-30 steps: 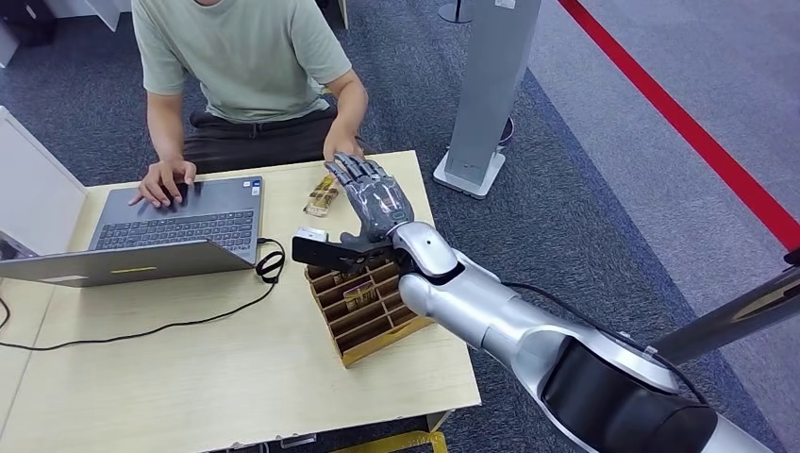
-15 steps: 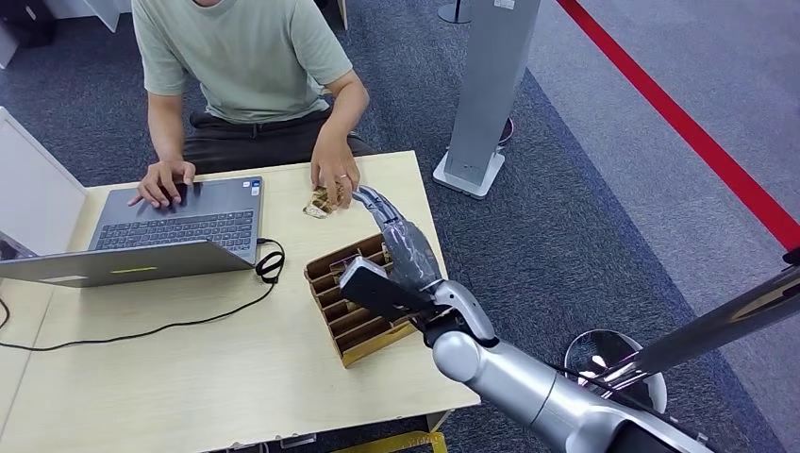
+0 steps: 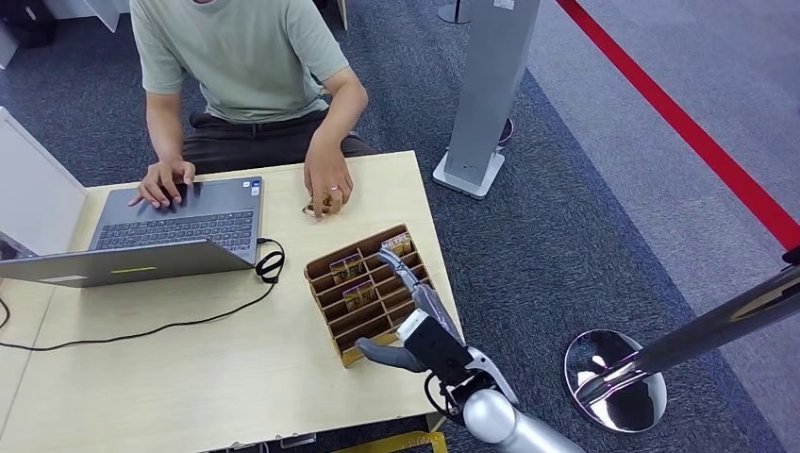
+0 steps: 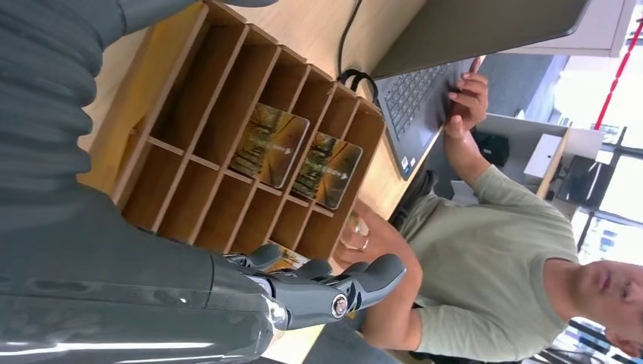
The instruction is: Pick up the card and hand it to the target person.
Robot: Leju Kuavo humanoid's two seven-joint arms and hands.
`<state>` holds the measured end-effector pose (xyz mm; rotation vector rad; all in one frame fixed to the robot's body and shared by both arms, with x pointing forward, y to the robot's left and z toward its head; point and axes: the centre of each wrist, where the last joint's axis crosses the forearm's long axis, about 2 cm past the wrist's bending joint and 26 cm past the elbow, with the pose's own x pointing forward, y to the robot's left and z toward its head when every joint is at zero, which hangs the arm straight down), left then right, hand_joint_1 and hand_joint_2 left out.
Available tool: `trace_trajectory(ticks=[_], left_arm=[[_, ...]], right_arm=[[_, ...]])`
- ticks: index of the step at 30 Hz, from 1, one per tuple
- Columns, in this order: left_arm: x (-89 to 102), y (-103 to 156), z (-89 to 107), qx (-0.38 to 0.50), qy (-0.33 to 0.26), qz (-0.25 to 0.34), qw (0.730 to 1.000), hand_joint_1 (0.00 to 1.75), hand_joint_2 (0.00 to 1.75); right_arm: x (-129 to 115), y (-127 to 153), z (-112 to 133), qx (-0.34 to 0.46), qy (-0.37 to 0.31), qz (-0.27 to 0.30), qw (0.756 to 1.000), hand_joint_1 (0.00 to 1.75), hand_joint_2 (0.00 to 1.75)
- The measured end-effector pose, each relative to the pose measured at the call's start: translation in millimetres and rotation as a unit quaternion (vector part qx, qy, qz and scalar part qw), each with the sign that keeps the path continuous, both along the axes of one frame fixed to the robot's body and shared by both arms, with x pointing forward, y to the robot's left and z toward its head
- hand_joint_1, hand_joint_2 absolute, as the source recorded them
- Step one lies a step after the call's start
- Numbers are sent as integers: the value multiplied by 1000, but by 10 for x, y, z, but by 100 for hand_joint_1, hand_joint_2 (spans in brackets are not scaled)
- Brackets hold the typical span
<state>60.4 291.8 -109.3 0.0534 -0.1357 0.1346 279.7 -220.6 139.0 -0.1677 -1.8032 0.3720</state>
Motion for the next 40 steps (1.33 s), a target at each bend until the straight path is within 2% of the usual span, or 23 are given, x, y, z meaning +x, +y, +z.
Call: trace_trajectory(ticks=[8, 40], left_arm=[[5, -1, 1, 1, -1, -8, 1000, 0, 175], [7, -2, 1, -2, 0, -11, 1000, 0, 175]], right_arm=[[-141, -104, -167, -1, 17, -14, 1000, 0, 175], [-207, -166, -237, -17, 33, -28, 999, 0, 175]])
